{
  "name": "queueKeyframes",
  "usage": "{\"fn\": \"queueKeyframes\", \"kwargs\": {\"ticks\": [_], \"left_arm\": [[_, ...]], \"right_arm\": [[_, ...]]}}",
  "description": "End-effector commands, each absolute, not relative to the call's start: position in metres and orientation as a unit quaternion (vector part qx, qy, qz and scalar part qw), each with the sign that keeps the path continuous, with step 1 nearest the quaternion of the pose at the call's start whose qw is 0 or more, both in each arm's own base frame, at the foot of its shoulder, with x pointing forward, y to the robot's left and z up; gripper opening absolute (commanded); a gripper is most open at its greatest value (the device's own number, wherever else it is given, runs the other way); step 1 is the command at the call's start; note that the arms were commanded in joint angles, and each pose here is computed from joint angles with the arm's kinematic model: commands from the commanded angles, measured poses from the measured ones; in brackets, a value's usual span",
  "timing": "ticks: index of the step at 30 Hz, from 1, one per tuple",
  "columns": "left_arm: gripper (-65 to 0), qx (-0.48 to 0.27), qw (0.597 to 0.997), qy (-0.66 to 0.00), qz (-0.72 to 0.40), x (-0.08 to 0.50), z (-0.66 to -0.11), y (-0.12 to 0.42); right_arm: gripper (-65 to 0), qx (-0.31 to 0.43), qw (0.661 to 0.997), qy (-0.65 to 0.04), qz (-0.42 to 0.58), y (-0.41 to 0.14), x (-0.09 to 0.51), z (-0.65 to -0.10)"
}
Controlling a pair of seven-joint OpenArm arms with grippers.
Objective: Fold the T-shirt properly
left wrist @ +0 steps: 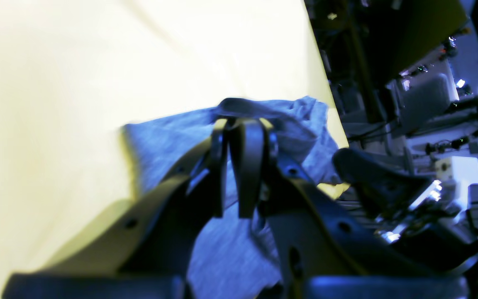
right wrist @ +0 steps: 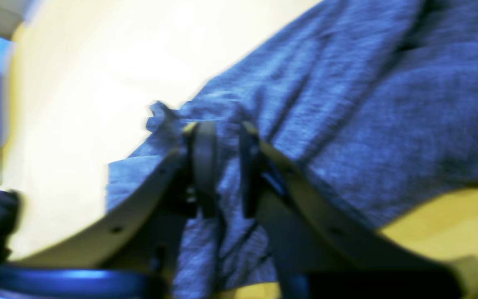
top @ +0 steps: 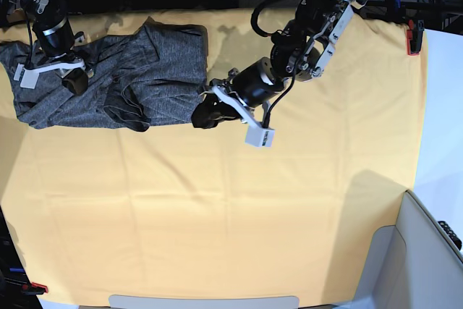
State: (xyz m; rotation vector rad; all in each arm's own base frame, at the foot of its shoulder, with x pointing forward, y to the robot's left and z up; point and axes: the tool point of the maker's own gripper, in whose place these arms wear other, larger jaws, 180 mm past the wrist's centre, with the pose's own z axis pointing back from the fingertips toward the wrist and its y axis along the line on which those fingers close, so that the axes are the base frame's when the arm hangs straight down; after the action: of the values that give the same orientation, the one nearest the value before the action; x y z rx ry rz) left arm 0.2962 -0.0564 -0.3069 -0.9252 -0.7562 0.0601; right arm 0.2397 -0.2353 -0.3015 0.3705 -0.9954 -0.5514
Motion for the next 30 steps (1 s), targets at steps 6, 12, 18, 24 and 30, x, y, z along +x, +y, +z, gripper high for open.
{"fn": "queueKeyframes", "kwargs": {"ticks": [6,12,18,24,30], "left_arm": [[-60.7,-0.415,0.834,-0.359,0.051,0.291,-0.319,-0.027],[-60.7,-0.396,0.844,-0.359,0.048,0.29,-0.327,-0.011],[-60.7,-0.385,0.848,-0.358,0.064,0.288,-0.334,0.002],[-60.7,-0.374,0.853,-0.356,0.07,0.286,-0.34,0.012],[-60.7,-0.368,0.857,-0.355,0.068,0.285,-0.343,0.016]], "right_arm": [[-63.4,0.258,0.788,-0.501,-0.248,-0.215,0.256,-0.268],[-63.7,0.322,0.798,-0.469,-0.2,-0.148,0.278,-0.269],[-65.0,0.28,0.827,-0.425,-0.239,-0.104,0.296,-0.292],[-65.0,0.13,0.85,-0.446,-0.248,-0.077,0.289,-0.307],[-65.0,0.071,0.831,-0.547,-0.071,-0.009,0.273,-0.275]]}}
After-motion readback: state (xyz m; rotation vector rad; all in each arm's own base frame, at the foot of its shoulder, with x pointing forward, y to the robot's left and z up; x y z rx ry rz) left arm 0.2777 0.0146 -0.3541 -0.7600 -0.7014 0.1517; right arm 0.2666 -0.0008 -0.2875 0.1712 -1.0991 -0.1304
